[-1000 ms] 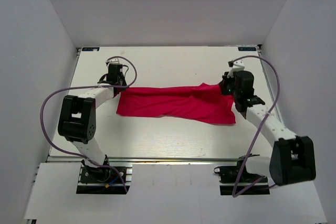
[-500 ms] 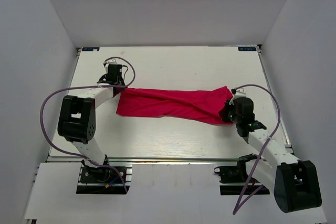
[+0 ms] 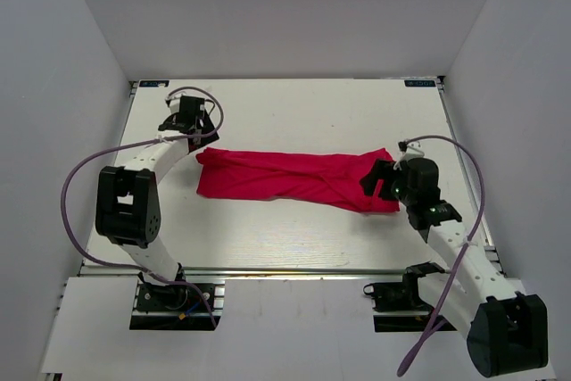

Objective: Fold and stack the t-shirts
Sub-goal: Fold the other side of the tshirt into a rectangle

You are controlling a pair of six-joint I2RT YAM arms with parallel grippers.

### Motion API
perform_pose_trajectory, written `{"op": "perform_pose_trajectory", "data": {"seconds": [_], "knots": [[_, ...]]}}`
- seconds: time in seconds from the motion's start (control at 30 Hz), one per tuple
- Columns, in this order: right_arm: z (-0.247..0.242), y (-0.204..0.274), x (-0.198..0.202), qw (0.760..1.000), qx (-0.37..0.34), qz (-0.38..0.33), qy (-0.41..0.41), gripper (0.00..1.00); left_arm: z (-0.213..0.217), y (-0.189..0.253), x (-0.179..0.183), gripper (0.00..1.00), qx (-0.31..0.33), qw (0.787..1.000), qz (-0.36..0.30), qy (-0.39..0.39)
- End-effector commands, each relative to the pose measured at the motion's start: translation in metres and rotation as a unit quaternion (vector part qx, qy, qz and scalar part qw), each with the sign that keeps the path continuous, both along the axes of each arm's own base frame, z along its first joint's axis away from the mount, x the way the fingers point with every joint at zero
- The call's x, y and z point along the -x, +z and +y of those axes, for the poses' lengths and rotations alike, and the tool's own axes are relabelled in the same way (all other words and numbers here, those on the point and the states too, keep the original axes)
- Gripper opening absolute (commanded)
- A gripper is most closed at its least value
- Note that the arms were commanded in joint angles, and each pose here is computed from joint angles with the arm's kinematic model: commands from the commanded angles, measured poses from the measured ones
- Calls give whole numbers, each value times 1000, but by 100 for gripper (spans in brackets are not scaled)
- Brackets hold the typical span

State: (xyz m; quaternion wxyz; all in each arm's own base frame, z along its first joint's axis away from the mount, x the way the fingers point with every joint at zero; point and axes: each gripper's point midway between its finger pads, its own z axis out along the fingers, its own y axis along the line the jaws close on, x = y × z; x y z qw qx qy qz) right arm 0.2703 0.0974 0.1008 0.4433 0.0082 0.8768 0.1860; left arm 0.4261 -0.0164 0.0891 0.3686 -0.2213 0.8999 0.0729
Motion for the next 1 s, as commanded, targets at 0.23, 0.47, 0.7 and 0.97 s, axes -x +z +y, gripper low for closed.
{"op": "perform_pose_trajectory", "data": {"seconds": [0.23, 0.47, 0.7, 0.97], "knots": [[39, 44, -40, 994, -68, -50, 62, 90, -65, 29, -16, 96, 109, 984, -38, -135], [71, 26, -35, 984, -31, -18, 176, 87, -59, 8, 9, 84, 106, 987, 6, -123], [156, 43, -50, 936, 44, -79, 340, 89, -43, 7, 24, 84, 100, 992, 10, -82], [228, 27, -104, 904, 154, -94, 387, 80, -35, -28, 42, 85, 97, 991, 59, -66]]}}
